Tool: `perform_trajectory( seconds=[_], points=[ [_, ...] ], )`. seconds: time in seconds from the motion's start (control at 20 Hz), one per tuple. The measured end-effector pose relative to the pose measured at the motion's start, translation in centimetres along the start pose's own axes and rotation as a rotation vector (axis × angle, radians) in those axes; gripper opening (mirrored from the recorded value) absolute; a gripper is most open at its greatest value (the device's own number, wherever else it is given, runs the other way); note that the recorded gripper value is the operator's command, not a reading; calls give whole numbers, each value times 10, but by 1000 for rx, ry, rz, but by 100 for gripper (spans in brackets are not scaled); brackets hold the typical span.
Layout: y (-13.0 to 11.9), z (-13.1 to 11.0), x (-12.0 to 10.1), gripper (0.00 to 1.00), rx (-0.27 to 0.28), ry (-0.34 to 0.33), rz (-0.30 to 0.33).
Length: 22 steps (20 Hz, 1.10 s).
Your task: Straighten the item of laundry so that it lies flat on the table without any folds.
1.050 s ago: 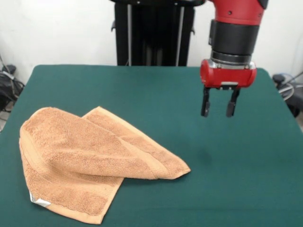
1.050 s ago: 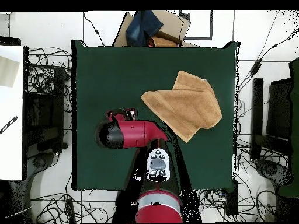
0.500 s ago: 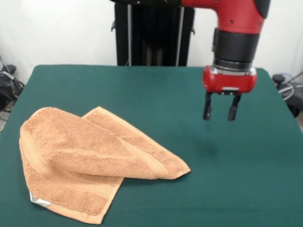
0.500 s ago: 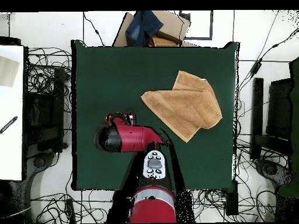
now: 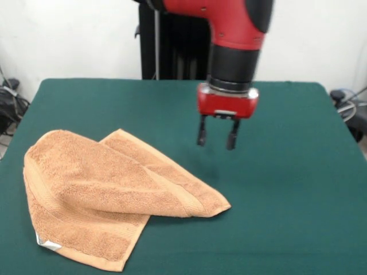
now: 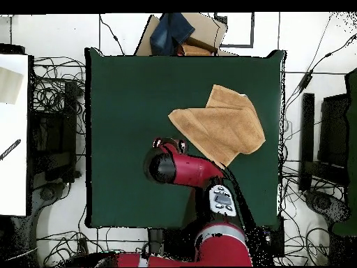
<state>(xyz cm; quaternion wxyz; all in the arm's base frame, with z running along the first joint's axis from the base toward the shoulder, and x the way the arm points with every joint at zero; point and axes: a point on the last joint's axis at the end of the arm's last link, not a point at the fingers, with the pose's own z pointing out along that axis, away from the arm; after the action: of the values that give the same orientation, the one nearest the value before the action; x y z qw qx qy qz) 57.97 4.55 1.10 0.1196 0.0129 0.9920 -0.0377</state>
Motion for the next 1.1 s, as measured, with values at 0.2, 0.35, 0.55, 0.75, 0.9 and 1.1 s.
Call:
perform_trajectory(
  seconds=[0.2,0.35,0.55,0.75,0.9,1.1],
  points=[
    [-27,5,5,100,10,14,35],
    [-48,12,9,100,9,24,59],
    [-56,18,14,100,1,25,60],
    [-57,33,26,100,-8,20,50],
    [-51,44,36,100,-21,20,34],
    [-41,53,46,100,-42,29,15]
  ],
)
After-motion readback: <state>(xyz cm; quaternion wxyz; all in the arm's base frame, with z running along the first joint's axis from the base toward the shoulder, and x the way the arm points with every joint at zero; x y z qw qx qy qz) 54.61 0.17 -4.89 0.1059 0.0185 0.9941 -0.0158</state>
